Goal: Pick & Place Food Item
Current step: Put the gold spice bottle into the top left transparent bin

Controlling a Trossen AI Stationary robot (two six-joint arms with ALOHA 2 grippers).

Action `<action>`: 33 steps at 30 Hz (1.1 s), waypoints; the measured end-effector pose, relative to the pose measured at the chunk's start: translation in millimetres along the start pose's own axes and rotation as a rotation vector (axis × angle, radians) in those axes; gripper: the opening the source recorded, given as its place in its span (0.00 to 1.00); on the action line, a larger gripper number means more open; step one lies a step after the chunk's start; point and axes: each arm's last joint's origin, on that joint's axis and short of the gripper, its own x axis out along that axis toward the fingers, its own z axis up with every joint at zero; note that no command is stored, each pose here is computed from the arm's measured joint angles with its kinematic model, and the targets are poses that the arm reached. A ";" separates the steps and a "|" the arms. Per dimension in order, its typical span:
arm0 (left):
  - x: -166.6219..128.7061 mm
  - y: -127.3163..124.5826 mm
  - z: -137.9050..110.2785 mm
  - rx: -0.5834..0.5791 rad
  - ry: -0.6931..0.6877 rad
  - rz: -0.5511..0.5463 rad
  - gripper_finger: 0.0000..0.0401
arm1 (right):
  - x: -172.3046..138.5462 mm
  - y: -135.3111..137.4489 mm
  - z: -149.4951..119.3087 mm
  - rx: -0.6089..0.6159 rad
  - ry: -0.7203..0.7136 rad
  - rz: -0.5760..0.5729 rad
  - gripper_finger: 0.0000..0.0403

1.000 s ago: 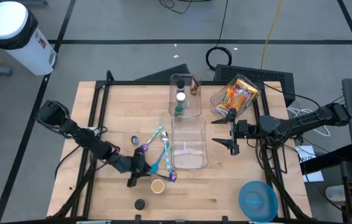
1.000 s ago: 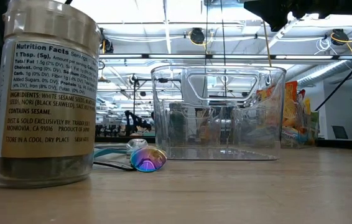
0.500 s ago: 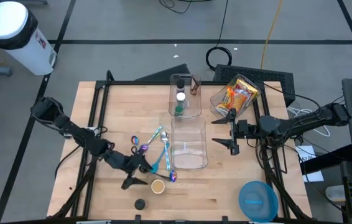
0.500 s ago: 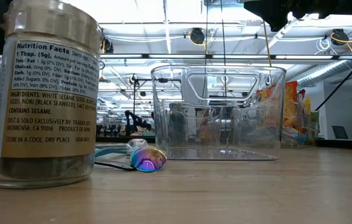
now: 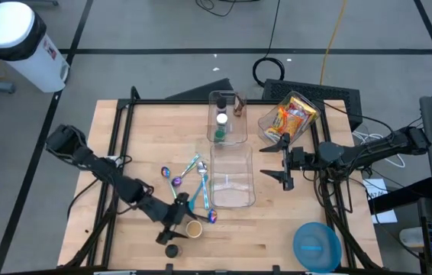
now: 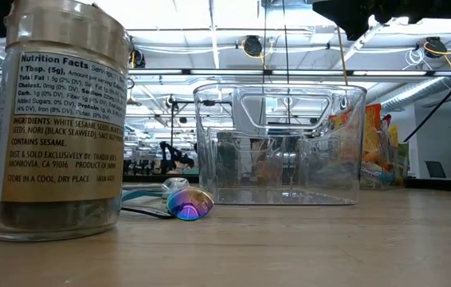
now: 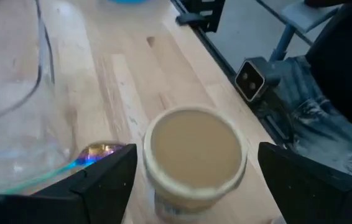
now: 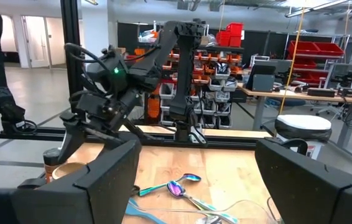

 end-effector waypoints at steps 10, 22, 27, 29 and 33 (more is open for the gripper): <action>18.9 7.8 -12.4 0.002 0.072 0.031 0.85 | 0.0 -0.1 0.0 0.007 0.000 -0.001 0.78; 21.8 7.2 -4.1 0.170 -0.022 -0.039 0.73 | 0.0 -0.1 0.0 0.006 0.000 -0.001 0.78; 21.7 6.5 -1.7 0.135 -0.047 -0.051 0.70 | 0.0 -0.1 0.0 0.006 0.000 0.000 0.78; 21.9 8.2 -2.9 0.142 -0.033 -0.038 0.75 | 0.0 0.0 0.0 0.006 0.000 0.000 0.78; 22.0 12.2 -3.1 0.158 -0.031 0.035 0.82 | 0.0 0.0 0.0 0.006 0.000 0.000 0.78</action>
